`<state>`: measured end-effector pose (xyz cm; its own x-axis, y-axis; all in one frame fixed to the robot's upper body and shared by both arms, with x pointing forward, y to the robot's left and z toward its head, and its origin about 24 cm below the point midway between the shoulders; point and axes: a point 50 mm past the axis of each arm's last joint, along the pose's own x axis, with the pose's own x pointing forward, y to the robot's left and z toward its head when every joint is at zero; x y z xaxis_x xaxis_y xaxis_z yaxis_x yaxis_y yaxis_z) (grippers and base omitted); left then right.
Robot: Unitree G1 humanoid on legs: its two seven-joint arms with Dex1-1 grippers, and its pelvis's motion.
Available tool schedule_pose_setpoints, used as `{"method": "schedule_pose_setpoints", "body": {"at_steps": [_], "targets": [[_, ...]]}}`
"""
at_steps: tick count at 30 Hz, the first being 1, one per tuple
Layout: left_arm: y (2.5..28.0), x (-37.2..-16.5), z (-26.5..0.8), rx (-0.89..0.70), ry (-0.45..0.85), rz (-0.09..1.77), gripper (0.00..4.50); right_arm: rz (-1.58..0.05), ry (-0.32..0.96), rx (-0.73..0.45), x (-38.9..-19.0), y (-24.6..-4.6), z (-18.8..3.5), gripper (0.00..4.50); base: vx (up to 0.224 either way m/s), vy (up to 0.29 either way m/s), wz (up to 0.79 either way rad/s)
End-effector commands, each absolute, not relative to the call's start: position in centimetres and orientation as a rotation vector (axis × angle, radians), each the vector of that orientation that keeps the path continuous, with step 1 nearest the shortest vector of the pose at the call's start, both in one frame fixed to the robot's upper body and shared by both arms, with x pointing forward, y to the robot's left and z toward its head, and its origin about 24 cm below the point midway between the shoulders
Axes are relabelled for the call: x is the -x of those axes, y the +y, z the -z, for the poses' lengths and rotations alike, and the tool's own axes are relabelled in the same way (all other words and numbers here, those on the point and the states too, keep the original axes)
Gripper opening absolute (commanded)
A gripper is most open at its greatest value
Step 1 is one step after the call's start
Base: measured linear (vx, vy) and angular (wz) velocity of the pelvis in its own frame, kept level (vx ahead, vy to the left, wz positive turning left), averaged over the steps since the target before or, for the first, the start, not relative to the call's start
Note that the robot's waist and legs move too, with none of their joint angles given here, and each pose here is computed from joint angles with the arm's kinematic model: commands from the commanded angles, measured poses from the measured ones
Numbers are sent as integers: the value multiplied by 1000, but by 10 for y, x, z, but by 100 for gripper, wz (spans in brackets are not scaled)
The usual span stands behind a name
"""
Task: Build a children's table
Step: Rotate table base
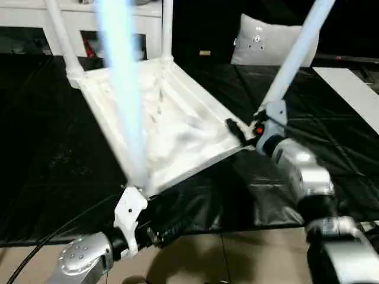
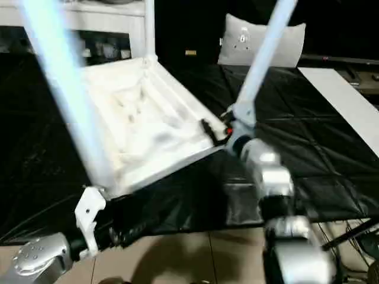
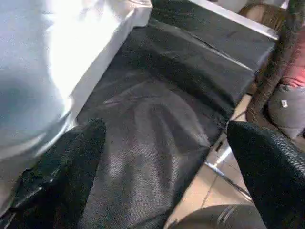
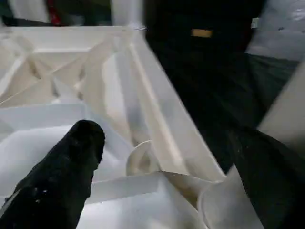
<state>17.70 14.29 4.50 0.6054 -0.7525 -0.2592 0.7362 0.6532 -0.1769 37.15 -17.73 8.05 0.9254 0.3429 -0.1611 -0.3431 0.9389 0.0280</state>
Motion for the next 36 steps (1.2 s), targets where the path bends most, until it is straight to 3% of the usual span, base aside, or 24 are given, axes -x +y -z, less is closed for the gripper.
{"method": "schedule_pose_setpoints", "body": {"at_steps": [1, 3, 10, 15, 22, 29, 36], "targets": [[145, -176, -52, 49, 304, 861, 447, -257, 146, 13, -375, -200, -87, 450, 0, 0, 0], [146, -176, -53, 49, 305, 862, 447, -182, 150, 30, -379, -220, -91, 450, 0, 0, 0], [143, -186, -35, 56, 325, 851, 447, -87, 155, 52, -380, -247, -93, 450, 0, 0, 0], [140, -213, -14, 73, 287, 830, 447, -302, 154, 66, -374, -223, -81, 450, 0, 0, 0], [130, -240, 4, 109, 236, 849, 447, -265, 220, 53, -361, -214, -54, 450, 0, 0, 0], [112, -228, 36, 114, 220, 930, 447, -183, 317, 58, -338, -213, -21, 450, 0, 0, 0], [109, -236, 38, 51, 192, 965, 447, -175, 300, 64, -336, -211, -22, 450, 0, 0, 0]]}}
